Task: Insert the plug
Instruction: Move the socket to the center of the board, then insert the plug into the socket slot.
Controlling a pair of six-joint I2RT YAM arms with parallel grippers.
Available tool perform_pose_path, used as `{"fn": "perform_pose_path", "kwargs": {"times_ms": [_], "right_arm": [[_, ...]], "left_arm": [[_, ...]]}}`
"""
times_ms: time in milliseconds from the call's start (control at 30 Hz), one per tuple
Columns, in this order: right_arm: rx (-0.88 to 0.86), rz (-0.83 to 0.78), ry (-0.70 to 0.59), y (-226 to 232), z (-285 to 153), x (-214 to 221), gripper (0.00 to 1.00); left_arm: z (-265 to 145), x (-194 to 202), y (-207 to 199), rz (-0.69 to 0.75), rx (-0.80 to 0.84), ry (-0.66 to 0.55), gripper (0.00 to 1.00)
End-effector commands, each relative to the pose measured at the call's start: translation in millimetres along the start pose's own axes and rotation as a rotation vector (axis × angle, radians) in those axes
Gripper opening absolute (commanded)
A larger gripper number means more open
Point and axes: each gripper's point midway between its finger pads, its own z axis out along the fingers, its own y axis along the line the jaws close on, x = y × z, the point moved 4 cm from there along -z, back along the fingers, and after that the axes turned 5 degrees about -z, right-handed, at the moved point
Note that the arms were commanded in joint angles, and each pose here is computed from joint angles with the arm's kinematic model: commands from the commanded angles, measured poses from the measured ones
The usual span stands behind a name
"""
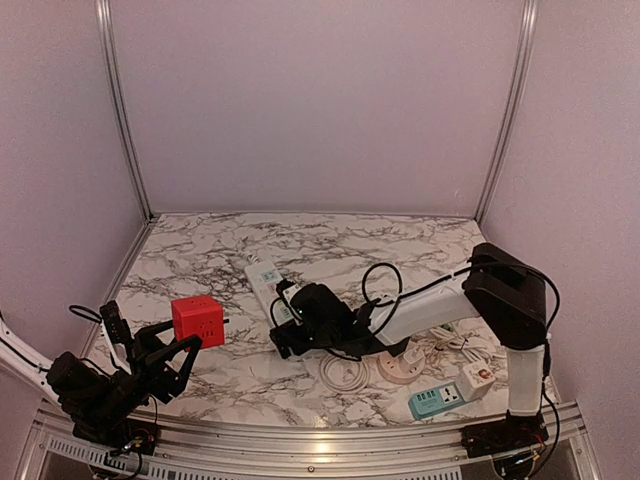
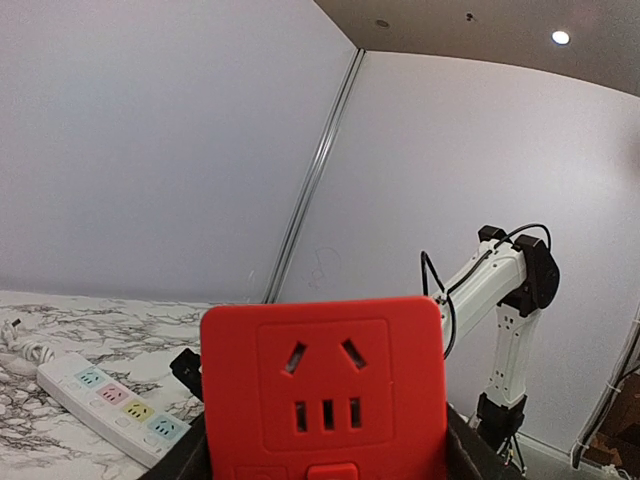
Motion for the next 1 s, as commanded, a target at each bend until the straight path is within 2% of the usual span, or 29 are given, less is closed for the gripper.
{"fn": "perform_pose_path", "kwargs": {"times_ms": [0,233,600,667,833,967], "right_arm": [[-0.085,-0.144,-0.201,32,-40,-32,0.99],[-0.117,-0.178,-0.320,38,-73,-44,0.99],[-0.089,-0.185,-0.400,25,-105,-46,0.99],[-0.114,-0.254,-0.455,31,-121,-50,0.99],[-0.203,-0.553,-0.589,59,-161,-45,0.99],[-0.316,-0.689,-0.663,71,-189,-39,0.98]], "left_arm": [[-18,25,23,0.053,-0.014,0.037,0.00],[-18,24,24,0.046,-0.014,0.032,0.00],[-17,23,22,0.045,-0.009,0.031,0.00],[-18,24,23,0.046,-0.011,0.033,0.00],[-17,24,20,0.044,0.001,0.036,0.00],[-16,25,19,0.046,0.005,0.042,0.00]]}}
